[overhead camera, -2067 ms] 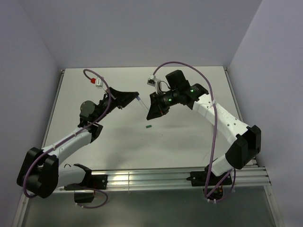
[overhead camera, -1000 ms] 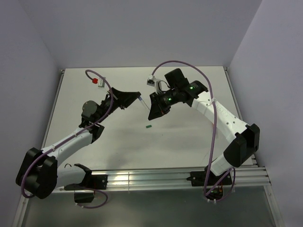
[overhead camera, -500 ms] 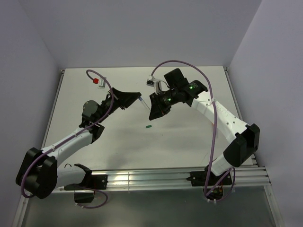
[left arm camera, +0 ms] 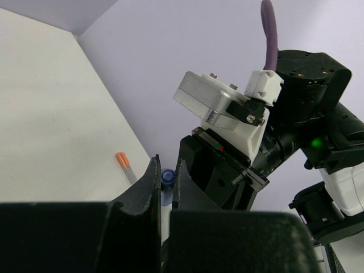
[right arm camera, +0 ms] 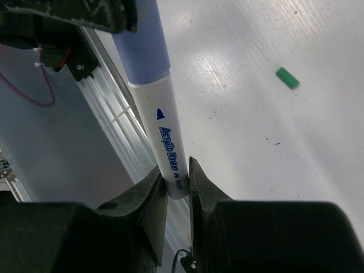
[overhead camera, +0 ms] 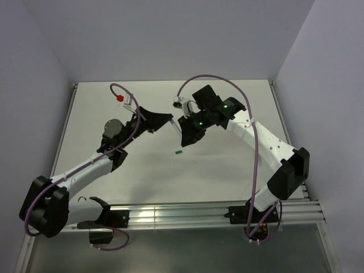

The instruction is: Insert the pens into the pen caps

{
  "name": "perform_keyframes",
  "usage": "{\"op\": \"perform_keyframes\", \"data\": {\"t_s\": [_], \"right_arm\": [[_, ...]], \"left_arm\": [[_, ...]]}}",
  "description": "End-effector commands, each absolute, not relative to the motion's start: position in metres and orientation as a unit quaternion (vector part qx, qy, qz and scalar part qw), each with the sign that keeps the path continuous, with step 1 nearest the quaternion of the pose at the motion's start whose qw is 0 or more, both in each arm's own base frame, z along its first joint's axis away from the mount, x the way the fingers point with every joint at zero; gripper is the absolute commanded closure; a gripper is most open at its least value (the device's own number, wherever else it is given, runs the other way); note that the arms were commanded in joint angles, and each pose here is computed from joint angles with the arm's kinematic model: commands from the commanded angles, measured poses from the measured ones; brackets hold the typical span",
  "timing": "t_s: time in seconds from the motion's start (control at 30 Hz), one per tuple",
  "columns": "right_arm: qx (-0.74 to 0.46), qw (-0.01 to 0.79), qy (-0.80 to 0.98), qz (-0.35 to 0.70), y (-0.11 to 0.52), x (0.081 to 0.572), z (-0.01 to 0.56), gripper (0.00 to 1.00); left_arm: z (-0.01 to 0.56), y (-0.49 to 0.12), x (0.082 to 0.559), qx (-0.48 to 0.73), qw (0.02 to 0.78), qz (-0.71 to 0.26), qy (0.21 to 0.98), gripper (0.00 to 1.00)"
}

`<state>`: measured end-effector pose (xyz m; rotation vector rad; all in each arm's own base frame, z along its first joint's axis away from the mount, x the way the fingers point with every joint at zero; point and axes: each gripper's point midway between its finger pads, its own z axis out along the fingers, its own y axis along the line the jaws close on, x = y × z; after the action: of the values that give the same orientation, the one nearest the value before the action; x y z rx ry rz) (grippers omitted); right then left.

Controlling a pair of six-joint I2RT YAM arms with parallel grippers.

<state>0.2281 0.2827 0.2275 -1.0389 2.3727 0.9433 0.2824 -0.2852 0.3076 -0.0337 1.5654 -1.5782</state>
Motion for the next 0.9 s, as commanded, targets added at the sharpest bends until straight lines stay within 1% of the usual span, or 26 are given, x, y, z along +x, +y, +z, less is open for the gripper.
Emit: {"op": "perform_keyframes", "data": {"t_s": [0.0, 0.2, 0.4, 0.53, 0.67, 0.8, 0.87], "right_arm": [[-0.366, 0.536, 0.673, 0.355, 0.329, 0.332, 0.393, 1.00], [-0.366, 0.536, 0.669, 0.363, 0.328, 0.329, 0.397, 1.00], [-0.382, 0.508, 0.660, 0.400, 0.332, 0.312, 0.393, 1.00], [-0.386, 0.488, 0.655, 0.429, 0.332, 0.299, 0.393, 1.00], [-0.385, 0.483, 0.650, 0.443, 0.329, 0.290, 0.398, 1.00], [-0.379, 0.480, 0.651, 0.450, 0.325, 0.288, 0.398, 1.00], [-0.377, 0.481, 0.648, 0.454, 0.322, 0.287, 0.402, 1.00]], "left_arm": [[0.205, -0.325, 0.151, 0.112, 0.123, -0.644, 0.747, 1.00], [0.207, -0.321, 0.154, 0.117, 0.138, -0.643, 0.744, 1.00], [0.246, -0.316, 0.173, 0.147, 0.186, -0.678, 0.696, 1.00], [0.275, -0.314, 0.173, 0.185, 0.213, -0.697, 0.659, 0.99], [0.295, -0.310, 0.174, 0.200, 0.237, -0.707, 0.635, 0.97], [0.299, -0.302, 0.186, 0.186, 0.253, -0.703, 0.638, 1.00], [0.300, -0.297, 0.190, 0.181, 0.259, -0.702, 0.638, 1.00]]}}
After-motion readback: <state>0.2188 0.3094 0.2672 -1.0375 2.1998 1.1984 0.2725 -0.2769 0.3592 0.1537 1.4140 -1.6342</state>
